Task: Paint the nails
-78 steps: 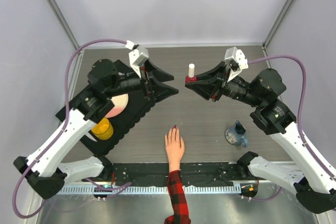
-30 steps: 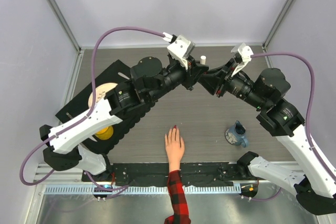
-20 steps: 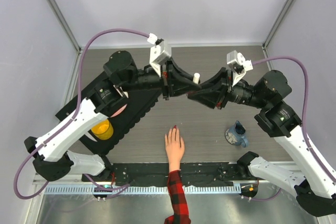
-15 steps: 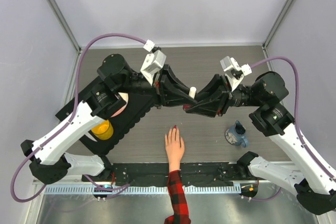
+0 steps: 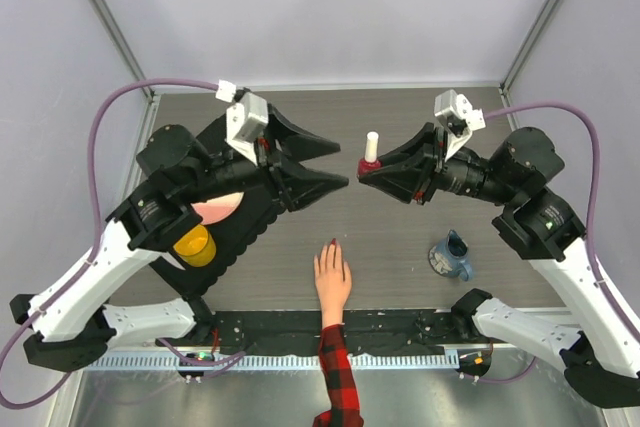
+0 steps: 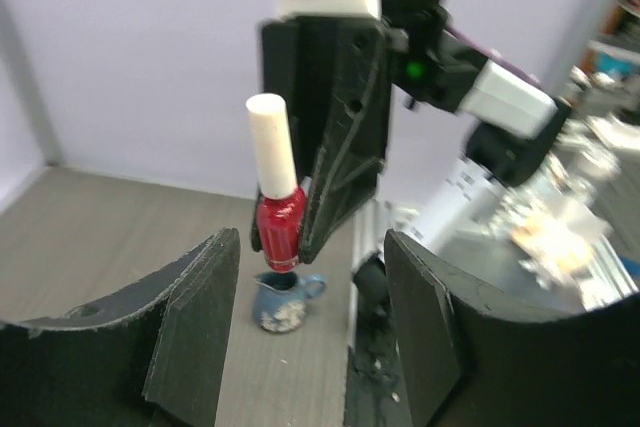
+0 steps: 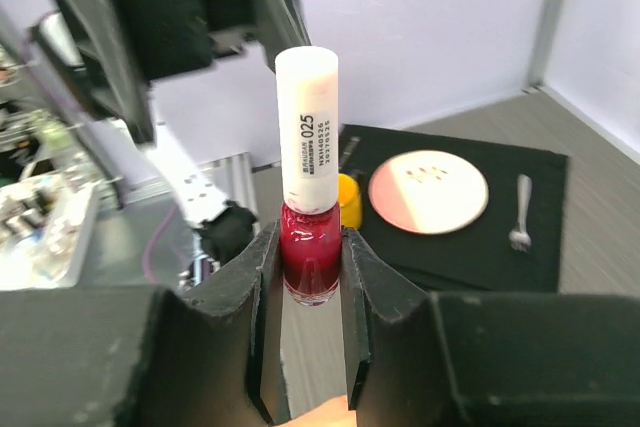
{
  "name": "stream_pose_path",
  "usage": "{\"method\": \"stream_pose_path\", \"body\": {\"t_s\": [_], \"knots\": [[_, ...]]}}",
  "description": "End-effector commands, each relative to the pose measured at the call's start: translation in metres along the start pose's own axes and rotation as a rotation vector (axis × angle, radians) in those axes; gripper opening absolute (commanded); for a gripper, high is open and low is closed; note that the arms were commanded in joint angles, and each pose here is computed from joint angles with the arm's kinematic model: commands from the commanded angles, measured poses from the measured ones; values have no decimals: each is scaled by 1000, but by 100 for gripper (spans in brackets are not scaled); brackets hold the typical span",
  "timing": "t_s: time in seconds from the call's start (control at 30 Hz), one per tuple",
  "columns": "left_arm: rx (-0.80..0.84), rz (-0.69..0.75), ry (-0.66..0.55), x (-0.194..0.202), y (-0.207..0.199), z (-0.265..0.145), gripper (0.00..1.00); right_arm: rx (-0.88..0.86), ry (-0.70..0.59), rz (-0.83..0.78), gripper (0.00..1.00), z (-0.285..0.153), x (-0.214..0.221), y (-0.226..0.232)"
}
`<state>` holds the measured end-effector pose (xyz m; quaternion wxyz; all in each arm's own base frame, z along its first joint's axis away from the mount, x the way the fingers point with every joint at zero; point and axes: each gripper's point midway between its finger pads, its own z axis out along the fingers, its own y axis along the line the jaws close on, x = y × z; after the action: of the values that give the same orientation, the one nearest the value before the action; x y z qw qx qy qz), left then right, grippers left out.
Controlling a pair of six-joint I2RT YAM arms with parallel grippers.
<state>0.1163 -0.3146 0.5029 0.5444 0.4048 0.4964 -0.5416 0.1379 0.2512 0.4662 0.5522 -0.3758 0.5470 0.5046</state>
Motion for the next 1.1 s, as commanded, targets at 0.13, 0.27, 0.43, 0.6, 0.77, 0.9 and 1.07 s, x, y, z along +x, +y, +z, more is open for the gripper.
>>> {"method": "stream_pose_path", "body": {"t_s": [0.13,0.27,0.43,0.6,0.77,0.9,1.07], "knots": [[-314,-59,-147,-35,61,15,60,312,9,-55,1,-3,-6,-61],[-360,-55,-140,-33,73,30,56,387,10,-70,1,-8,-12,-72],[-412,-20,-122,-25,81,49,56,390,7,-75,1,-9,-14,-71],[-436,-31,-113,-19,88,60,55,377,7,-72,1,-9,-14,-68],[-449,-55,-106,-12,94,66,45,359,8,-68,1,-9,-13,-65],[-427,-70,-84,-5,91,72,34,341,-5,-70,1,-9,-15,-60],[-295,-61,-33,4,69,76,4,297,-27,-73,1,-8,-22,-50]]}}
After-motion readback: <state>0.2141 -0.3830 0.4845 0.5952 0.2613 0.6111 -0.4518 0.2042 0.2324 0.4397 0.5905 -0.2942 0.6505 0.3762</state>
